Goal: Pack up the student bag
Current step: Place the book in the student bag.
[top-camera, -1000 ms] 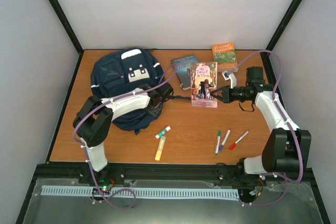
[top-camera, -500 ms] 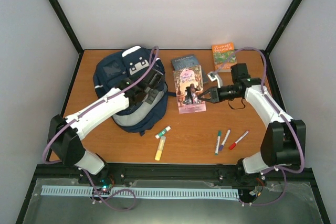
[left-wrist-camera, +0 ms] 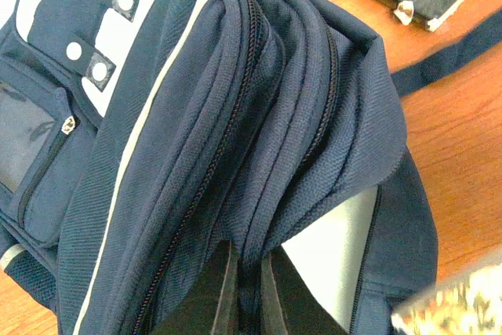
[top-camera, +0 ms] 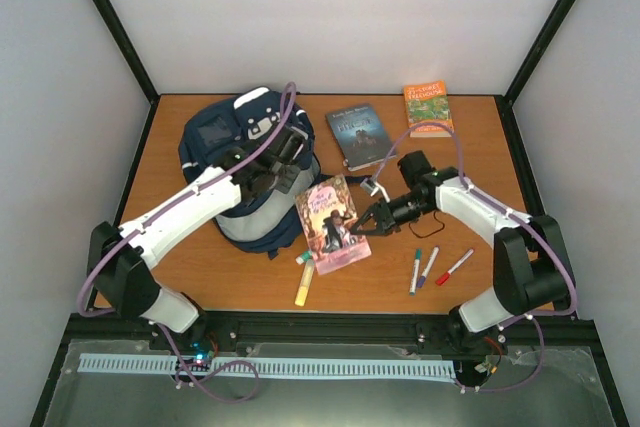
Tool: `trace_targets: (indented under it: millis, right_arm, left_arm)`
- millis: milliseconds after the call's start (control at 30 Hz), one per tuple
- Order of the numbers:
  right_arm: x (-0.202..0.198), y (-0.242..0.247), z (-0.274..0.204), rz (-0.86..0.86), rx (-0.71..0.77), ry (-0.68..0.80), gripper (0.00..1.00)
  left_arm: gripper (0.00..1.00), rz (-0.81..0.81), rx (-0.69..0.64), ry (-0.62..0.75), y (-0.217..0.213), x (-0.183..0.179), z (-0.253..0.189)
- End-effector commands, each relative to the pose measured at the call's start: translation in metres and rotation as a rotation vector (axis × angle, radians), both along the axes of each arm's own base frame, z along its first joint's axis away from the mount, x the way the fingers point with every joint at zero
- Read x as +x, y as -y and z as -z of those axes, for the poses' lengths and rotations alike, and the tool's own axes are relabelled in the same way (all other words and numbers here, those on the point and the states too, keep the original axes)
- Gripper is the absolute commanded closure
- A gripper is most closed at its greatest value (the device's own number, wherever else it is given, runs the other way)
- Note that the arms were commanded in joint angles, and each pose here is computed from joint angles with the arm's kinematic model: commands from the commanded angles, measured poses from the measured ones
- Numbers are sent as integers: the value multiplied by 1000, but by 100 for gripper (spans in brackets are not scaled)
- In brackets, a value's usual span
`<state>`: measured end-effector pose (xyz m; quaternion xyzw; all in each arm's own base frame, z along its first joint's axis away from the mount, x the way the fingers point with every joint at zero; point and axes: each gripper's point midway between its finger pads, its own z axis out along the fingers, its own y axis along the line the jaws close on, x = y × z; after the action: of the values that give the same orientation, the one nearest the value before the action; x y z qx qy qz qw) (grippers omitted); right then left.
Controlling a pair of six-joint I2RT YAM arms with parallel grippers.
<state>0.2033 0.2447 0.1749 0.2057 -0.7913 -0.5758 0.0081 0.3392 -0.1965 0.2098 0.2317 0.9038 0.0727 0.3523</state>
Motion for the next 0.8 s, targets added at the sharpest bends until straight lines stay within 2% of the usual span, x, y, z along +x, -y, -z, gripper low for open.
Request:
trace_targets:
  millis: [0, 233, 400, 767]
  right_arm:
    - [-22, -19, 0, -76, 25, -41, 97]
    - [-20, -61, 2, -215, 43, -58, 97]
    - [0, -86, 10, -242, 37, -92, 97]
    - [81, -139, 26, -111, -38, -119, 97]
  left_arm:
    - [99, -1, -170, 175, 5, 14, -66]
    - [99, 21, -289, 181, 1, 9, -73]
    - [99, 17, -362, 165, -6, 9, -73]
    - [99, 22, -436, 189, -13, 9, -88]
